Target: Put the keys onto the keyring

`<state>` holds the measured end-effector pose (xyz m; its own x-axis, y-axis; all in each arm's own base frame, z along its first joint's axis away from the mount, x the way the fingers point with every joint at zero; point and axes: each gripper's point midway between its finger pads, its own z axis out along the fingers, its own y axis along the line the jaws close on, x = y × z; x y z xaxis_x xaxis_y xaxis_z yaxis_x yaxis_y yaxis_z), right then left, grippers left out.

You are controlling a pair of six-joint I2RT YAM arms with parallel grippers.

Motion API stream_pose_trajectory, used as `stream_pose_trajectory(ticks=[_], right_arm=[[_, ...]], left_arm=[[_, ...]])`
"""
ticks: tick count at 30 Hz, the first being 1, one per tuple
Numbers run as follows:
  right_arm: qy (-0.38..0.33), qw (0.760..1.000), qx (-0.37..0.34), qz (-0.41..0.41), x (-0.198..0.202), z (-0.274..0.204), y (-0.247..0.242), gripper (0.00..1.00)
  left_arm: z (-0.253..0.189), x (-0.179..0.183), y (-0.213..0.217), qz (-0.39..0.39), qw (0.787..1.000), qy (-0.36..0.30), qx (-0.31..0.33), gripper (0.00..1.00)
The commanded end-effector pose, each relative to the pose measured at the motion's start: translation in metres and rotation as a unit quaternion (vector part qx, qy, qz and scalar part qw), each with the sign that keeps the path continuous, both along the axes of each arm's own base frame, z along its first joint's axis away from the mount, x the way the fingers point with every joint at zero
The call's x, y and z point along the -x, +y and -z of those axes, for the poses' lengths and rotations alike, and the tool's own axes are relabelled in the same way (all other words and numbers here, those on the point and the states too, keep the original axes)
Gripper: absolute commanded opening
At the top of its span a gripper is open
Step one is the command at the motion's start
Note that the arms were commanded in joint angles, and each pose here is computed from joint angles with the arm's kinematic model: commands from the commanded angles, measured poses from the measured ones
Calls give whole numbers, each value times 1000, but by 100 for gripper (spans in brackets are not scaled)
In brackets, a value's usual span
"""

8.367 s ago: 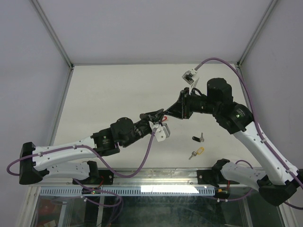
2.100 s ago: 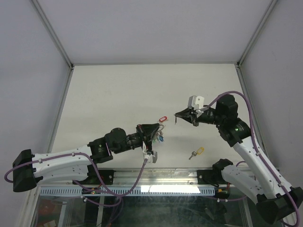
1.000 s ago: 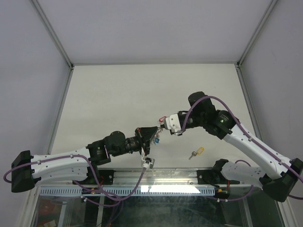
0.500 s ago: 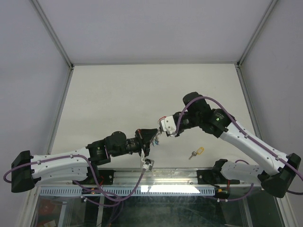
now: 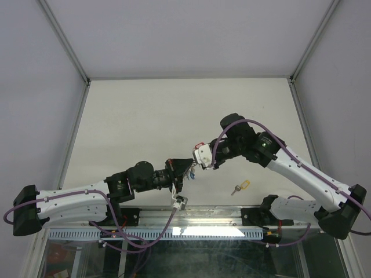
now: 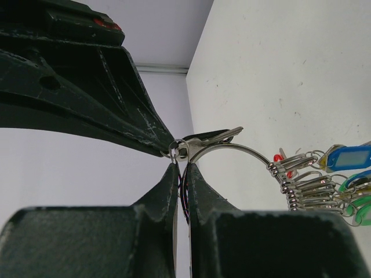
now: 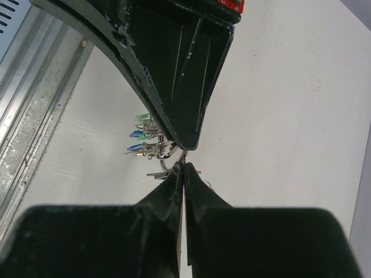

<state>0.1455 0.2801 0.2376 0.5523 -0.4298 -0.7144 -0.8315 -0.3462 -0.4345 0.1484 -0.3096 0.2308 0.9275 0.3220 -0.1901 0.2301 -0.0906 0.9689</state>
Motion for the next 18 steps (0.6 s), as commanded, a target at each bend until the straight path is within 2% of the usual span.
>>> stream_pose_trajectory(ticks=[1,18], right_arm=[[-19,999,-21,-17,2,-22,9,0],[-24,999,-30,-29,8,-26,14,0]], left_arm=[[-33,9,-5,24,999,-14,46,0],[-30,10,-6,29,999,-8,40,0]])
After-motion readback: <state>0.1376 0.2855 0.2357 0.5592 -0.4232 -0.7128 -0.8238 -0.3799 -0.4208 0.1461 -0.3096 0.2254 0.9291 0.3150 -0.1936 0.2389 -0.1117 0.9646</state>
